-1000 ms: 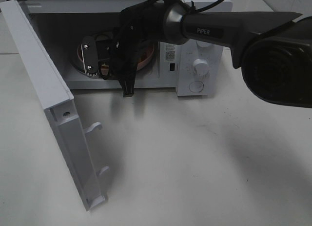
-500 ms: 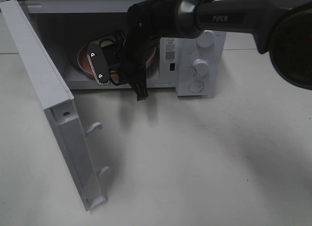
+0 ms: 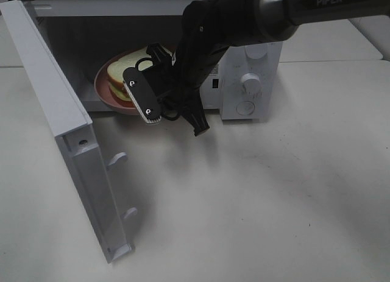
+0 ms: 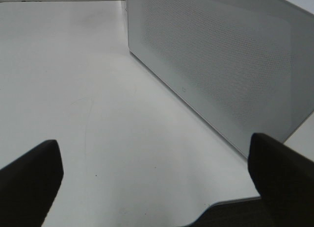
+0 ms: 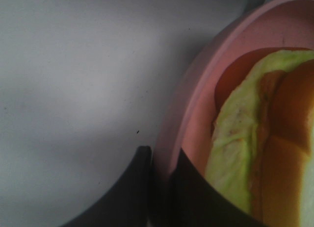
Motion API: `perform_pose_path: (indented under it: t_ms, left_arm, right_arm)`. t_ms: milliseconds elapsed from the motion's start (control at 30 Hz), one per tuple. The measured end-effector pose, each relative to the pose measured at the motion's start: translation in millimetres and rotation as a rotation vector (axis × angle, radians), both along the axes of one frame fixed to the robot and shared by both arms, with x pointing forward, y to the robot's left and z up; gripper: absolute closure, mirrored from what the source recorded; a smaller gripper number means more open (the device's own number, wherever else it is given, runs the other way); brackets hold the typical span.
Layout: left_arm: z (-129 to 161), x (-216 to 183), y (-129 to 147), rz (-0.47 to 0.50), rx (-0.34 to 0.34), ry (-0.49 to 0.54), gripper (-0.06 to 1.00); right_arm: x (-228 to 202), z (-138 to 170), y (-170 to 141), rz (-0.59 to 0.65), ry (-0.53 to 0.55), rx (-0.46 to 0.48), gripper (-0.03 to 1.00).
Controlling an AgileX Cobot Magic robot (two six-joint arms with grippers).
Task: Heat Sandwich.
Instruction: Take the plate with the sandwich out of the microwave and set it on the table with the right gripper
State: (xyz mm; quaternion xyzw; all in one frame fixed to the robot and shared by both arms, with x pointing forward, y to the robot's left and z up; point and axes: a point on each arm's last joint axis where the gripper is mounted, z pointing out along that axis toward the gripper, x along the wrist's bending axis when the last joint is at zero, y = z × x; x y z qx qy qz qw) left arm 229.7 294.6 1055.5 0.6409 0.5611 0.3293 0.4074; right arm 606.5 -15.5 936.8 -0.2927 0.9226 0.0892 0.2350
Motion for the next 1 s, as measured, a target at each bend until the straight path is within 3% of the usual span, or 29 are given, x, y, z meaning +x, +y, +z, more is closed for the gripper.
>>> perform_pose_path:
  t_ms: [567,1000]
  left_arm:
    - [0,0,0,0.0,0.0,0.0,-0.02]
    - [0,0,0,0.0,0.0,0.0,-0.02]
  right_arm:
    - [-53,17,-36,0.1,0.01,-0.036,0.87]
    - [-94,30,-66,0.073,0.024,-0.002,0.87]
